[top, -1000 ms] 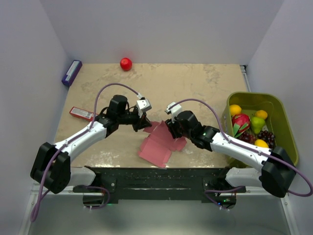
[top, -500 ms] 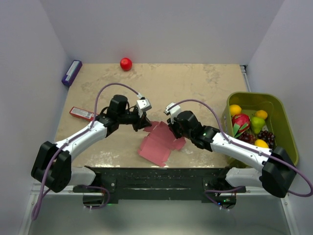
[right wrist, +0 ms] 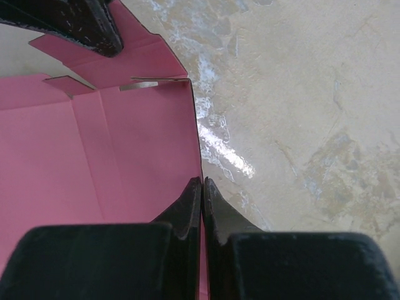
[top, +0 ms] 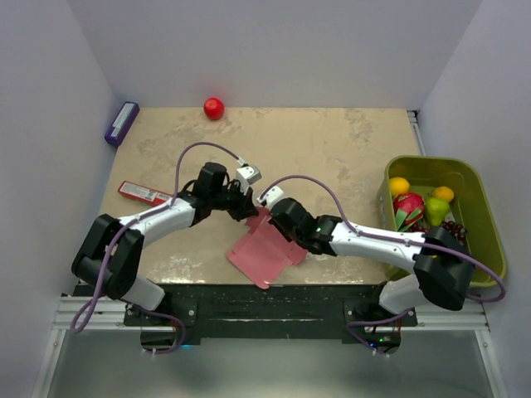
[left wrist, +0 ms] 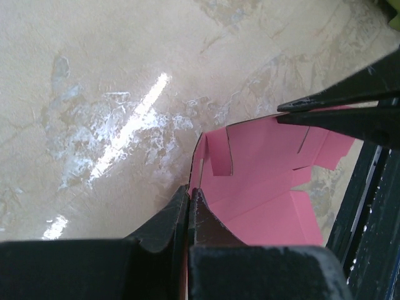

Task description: Fold the paper box

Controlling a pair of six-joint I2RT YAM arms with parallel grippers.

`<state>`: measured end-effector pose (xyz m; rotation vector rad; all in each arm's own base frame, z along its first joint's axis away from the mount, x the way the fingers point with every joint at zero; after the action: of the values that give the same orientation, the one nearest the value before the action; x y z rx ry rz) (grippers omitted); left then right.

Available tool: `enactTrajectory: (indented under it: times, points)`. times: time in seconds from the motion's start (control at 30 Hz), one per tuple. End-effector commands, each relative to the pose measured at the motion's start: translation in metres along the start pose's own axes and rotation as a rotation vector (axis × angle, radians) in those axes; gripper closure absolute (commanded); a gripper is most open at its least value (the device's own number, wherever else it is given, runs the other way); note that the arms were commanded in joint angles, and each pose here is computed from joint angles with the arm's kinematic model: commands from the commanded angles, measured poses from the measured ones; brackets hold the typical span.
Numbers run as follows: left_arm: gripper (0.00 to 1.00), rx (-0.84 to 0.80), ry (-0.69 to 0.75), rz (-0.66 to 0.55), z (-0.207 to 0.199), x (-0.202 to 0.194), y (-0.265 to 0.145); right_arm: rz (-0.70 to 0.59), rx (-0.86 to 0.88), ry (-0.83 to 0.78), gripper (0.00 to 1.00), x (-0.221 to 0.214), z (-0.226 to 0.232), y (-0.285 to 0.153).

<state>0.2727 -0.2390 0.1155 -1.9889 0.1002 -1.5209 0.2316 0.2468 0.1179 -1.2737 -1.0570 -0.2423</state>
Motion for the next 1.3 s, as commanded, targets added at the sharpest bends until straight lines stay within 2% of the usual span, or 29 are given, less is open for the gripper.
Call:
enactTrajectory:
  times: [0.0,0.03,0.17,0.27,0.4,0.5,0.6,0.63,0.83,0.9,0.93,1.17,1.27]
  points:
    - [0.86,0.067,-0.094,-0.002,0.012,0.008,0.008,-0.054,-0.207,-0.008,1.0,0.017,-0.007,-0.002]
    - [0.83,0.088,-0.102,0.007,0.015,0.007,0.008,-0.06,-0.224,-0.008,1.0,0.02,-0.007,-0.003]
    - [0.44,0.153,-0.139,0.011,0.02,0.009,0.003,-0.061,-0.286,-0.012,1.0,0.018,-0.01,-0.003]
    - [0.23,0.256,-0.204,0.024,0.025,0.006,-0.01,-0.068,-0.303,-0.005,1.0,0.02,-0.013,-0.006]
    - [0.15,0.424,-0.292,0.034,0.033,0.001,-0.032,-0.064,-0.319,-0.025,1.0,0.02,-0.016,-0.008]
    - [0.19,0.484,-0.348,-0.012,0.028,-0.002,-0.046,-0.059,-0.326,-0.037,1.0,0.021,-0.017,-0.007]
    - [0.26,0.471,-0.403,-0.097,0.013,-0.006,-0.05,-0.055,-0.331,-0.049,1.0,0.021,-0.017,-0.005]
    - [0.27,0.466,-0.399,-0.149,0.011,0.0,-0.049,-0.054,-0.334,-0.049,1.0,0.022,-0.017,-0.005]
    - [0.34,0.341,-0.398,-0.202,-0.03,0.003,-0.021,-0.055,-0.329,-0.051,1.0,0.027,-0.013,-0.002]
    - [0.41,0.306,-0.408,-0.194,-0.038,-0.007,-0.012,-0.052,-0.33,-0.052,1.0,0.027,-0.012,-0.001]
    - [0.47,0.292,-0.423,-0.207,-0.04,-0.013,-0.009,-0.051,-0.33,-0.053,1.0,0.027,-0.012,0.0]
    - [0.67,0.204,-0.488,-0.204,-0.053,-0.055,0.011,-0.037,-0.326,-0.063,1.0,0.025,-0.007,0.005]
    - [0.74,0.201,-0.497,-0.167,-0.057,-0.071,0.018,-0.041,-0.318,-0.066,1.0,0.027,-0.002,0.005]
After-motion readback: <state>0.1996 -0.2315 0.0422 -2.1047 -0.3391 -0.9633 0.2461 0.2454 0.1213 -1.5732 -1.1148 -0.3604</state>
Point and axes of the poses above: each gripper's point midway between its finger pads, its own y axis out along the fingers, its own z axis along the line the jaws close on, x = y × z, the point moved 3 cm from there along -y, back along the fingers, and after that the axes turned 11 degrees about y, right-handed, at the moved point
